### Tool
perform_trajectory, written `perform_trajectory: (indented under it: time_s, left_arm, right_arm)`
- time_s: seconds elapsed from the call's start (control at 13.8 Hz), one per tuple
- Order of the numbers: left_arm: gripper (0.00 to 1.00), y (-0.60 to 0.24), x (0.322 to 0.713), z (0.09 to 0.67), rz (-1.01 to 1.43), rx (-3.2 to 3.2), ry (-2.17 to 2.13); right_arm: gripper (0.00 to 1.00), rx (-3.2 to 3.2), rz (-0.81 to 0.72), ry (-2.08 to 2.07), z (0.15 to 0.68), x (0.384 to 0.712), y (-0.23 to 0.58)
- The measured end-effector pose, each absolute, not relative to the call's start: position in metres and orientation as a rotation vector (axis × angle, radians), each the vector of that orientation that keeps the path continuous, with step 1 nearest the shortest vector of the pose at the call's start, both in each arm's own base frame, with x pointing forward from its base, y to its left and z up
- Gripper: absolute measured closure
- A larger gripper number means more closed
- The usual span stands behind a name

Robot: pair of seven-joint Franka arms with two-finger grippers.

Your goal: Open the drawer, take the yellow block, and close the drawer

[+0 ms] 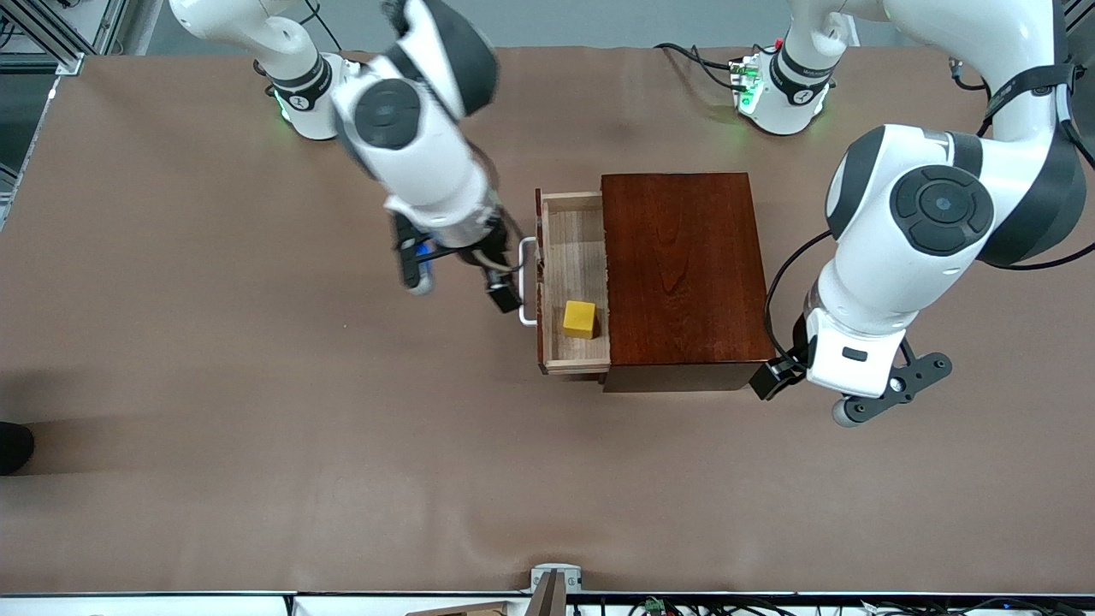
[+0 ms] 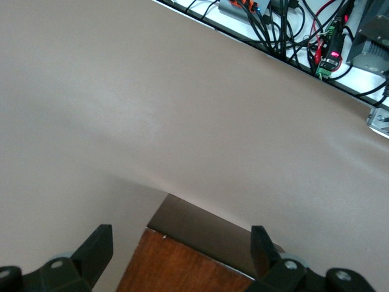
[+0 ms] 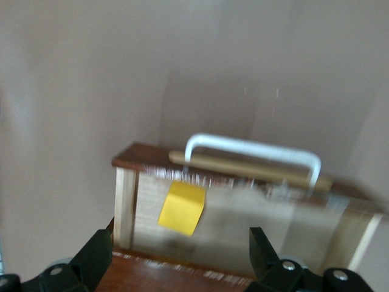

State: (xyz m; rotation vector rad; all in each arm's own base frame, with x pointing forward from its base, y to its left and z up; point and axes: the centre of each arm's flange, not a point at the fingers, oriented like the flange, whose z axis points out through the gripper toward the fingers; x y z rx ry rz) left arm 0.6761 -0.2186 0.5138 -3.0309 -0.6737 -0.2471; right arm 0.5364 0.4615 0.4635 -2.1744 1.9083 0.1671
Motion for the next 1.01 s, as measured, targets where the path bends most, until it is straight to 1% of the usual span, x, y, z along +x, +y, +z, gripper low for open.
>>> perform_trajectory:
  time_s: [0.29,0.51,0.72,0.87,1.01]
  left_arm:
    - [0.0,-0.177,0.68,0.53,-0.243,-3.032,-0.615]
    - [0.0,-0.17,0.678,0.529,-0.224,-3.036,-0.556]
    - [0.0,-0.142,0.679,0.531,-0.211,-3.041,-0.467]
    - [0.0,-0.118,0.669,0.539,-0.188,-3.048,-0.396]
    - [0.0,-0.096,0.649,0.546,-0.148,-3.061,-0.287]
  right_arm:
    - [0.0,-1.988,0.196,2.076,0.418,0.529,0.507]
    - [0.0,-1.977,0.192,2.111,0.386,0.538,0.515]
    - [0.0,-1.963,0.162,2.113,0.375,0.548,0.512]
    - [0.0,-1.954,0.149,2.107,0.369,0.552,0.512]
    - [0.0,-1.967,0.134,2.102,0.357,0.551,0.515]
